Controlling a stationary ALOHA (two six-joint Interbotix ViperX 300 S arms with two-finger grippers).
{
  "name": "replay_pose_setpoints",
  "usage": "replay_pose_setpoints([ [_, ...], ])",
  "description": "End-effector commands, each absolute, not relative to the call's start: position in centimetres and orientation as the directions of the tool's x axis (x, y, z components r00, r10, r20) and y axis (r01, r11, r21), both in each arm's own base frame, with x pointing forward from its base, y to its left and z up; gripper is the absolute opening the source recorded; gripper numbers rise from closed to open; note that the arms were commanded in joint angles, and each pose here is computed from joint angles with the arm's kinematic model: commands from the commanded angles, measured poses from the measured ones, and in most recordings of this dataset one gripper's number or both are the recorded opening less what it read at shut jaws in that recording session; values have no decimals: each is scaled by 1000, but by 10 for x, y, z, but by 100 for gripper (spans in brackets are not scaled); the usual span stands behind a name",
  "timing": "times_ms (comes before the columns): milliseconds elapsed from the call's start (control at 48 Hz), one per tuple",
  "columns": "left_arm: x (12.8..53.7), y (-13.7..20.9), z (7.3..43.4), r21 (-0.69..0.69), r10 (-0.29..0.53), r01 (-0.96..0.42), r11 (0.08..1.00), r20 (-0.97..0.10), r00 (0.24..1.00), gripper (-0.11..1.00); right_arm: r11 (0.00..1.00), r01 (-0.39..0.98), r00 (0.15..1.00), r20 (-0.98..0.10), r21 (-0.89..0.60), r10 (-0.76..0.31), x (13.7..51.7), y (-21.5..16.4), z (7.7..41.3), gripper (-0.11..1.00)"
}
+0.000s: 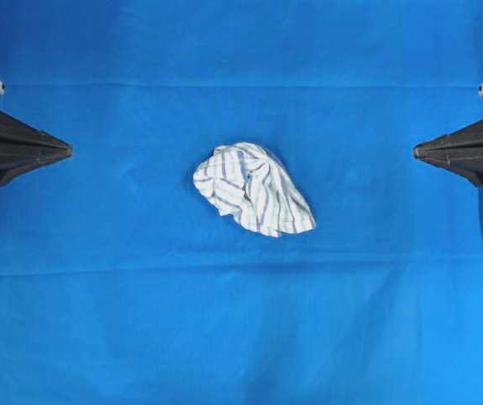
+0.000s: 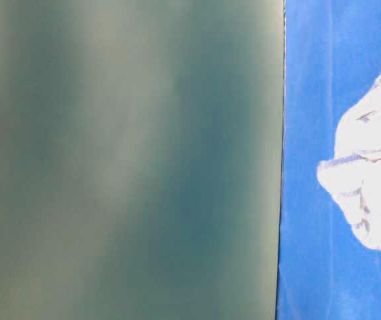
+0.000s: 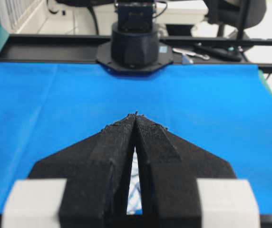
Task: Hand over the towel.
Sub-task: 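Move the left gripper open toward the striped towel's left edge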
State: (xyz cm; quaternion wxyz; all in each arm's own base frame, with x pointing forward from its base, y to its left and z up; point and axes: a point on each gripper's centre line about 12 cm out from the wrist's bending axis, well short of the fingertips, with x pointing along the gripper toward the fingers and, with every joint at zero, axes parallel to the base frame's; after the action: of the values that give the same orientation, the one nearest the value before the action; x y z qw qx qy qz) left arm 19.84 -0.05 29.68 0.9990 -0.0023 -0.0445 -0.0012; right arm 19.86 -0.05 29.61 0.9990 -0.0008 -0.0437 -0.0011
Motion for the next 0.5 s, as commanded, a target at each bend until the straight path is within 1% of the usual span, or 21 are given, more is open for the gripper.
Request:
replay_pose_setpoints([
  [0,201,0,298,-32,4,-1,999,75,997,0,1000,2,995,103,2,-3,201,-1,303,0],
  [208,207,0,299,-35,4,-2,999,70,998,0,1000,3,997,83,2,-3,202,-1,302,0],
  [333,225,0,300,-30,5,-3,1000,49,999,0,1000,2,998,69,3,-3,202,-1,301,0],
  [479,250,3,298,-31,16,-16,999,-6,1000,0,1000,2,998,67,3,-3,202,-1,300,0],
])
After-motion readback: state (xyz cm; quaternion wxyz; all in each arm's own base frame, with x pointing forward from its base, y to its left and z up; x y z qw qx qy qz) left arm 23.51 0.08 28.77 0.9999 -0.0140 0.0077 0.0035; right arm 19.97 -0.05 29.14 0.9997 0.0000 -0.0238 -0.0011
